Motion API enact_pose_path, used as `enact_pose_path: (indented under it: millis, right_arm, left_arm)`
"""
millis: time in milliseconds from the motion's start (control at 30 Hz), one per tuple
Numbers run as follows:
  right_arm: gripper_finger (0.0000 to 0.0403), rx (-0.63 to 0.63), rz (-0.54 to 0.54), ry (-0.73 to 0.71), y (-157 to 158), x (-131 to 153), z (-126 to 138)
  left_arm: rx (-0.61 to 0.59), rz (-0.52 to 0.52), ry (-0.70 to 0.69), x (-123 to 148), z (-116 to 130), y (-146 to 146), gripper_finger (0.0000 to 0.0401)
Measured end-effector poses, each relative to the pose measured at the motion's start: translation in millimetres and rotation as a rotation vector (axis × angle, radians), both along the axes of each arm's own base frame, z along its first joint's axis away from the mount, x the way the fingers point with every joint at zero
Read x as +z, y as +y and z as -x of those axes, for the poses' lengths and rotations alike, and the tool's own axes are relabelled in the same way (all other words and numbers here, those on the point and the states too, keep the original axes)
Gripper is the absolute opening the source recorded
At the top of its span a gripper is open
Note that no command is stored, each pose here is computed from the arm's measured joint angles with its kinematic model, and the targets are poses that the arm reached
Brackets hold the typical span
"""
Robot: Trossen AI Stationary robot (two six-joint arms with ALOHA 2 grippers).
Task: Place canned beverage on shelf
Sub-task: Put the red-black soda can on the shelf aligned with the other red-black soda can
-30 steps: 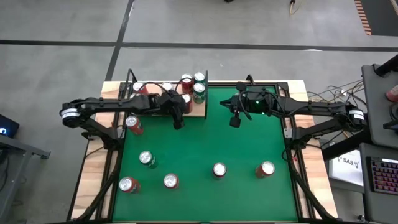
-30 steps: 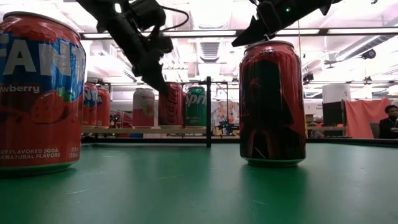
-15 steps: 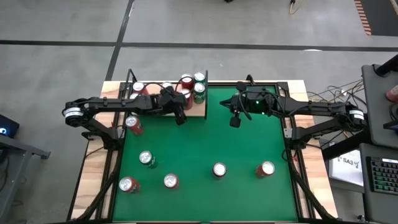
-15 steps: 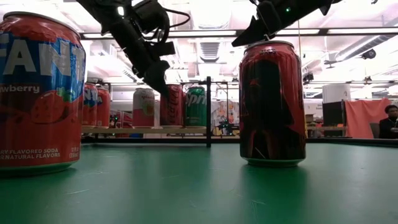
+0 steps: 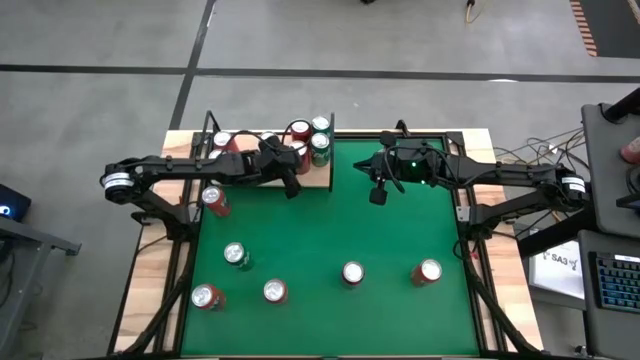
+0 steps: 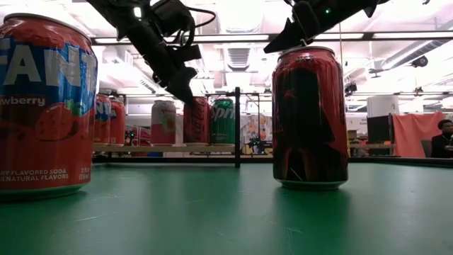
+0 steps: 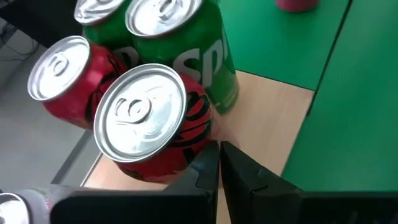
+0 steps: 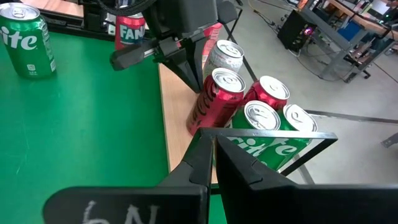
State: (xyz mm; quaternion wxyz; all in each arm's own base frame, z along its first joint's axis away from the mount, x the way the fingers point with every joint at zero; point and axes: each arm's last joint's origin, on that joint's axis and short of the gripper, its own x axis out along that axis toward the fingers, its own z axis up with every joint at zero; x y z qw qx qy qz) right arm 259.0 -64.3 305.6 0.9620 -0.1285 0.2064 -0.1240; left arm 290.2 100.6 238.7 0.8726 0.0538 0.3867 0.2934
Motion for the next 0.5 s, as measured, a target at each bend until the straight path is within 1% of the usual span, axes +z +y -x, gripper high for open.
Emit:
enact_pose_path:
  millis: [333, 500]
  right_arm:
    - [0.0011, 0.000, 0.000, 0.000, 0.1, 0.0, 0.0]
    - [0.0011, 0.000, 0.000, 0.000, 0.0, 0.0, 0.0]
  left_arm:
    - [-0.001, -0.007, -0.001, 0.5, 0.1, 1.2, 0.0000]
    - [0.001, 0.008, 0.050, -1.6, 4.9, 0.6, 0.0000]
